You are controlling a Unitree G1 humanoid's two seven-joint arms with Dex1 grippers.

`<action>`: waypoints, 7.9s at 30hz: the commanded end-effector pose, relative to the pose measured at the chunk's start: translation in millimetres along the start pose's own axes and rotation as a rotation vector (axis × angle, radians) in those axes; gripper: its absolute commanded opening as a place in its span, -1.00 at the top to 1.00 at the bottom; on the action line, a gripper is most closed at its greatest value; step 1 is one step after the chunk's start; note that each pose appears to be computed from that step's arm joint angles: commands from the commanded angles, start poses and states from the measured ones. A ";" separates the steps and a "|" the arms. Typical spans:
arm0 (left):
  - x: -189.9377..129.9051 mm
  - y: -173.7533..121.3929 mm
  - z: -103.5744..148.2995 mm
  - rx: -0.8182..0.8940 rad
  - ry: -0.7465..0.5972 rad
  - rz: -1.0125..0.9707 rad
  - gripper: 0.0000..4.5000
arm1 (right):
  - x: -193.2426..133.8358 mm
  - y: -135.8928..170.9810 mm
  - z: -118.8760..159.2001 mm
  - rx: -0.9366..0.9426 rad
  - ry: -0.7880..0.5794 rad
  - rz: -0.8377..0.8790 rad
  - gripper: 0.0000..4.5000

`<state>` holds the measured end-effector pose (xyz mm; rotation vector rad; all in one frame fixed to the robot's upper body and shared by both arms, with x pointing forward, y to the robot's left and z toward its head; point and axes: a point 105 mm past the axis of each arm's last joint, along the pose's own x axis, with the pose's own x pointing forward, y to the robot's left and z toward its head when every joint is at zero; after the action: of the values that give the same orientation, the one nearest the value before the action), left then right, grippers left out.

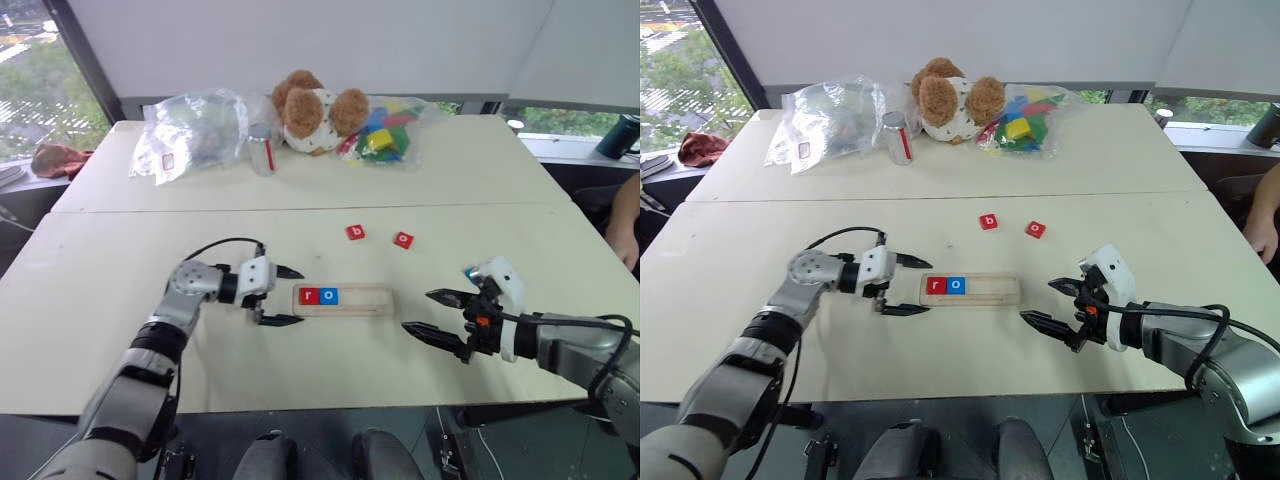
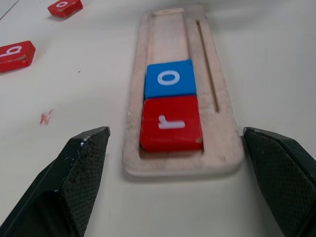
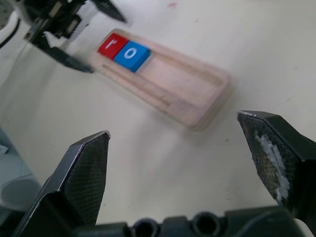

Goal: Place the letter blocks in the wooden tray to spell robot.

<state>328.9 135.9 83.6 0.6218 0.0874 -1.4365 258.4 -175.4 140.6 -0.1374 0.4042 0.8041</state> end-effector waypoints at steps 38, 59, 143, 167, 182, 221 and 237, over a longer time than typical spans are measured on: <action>-109.2 -3.1 63.8 -0.413 -0.008 0.445 -1.00 | 205.5 -62.4 63.3 0.062 -0.179 -0.453 0.05; -40.3 -5.4 94.7 -0.287 -0.080 0.115 -1.00 | 33.7 -17.6 23.4 0.165 -0.206 -0.864 0.47; -71.5 -32.4 66.5 -0.275 0.115 0.092 -1.00 | 115.3 -5.3 31.6 -0.605 0.096 0.645 0.49; -72.5 -23.8 66.9 -0.286 0.100 0.137 -1.00 | 123.5 -9.7 40.2 -0.582 0.058 0.601 -0.98; -70.8 -18.2 65.7 -0.287 0.094 0.151 -1.00 | 116.4 2.9 24.0 -0.534 0.066 0.629 -0.98; -72.0 6.3 110.0 -0.233 -0.052 0.215 -1.00 | 90.2 -97.6 60.9 0.092 -0.189 -0.505 -0.98; -67.2 10.2 94.5 -0.235 -0.030 0.224 -1.00 | 120.5 -95.0 35.9 0.328 -0.111 -0.863 -0.98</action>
<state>299.1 152.2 188.0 0.3759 0.1888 -1.2067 407.3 -157.5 109.3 0.0246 0.3731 -0.1175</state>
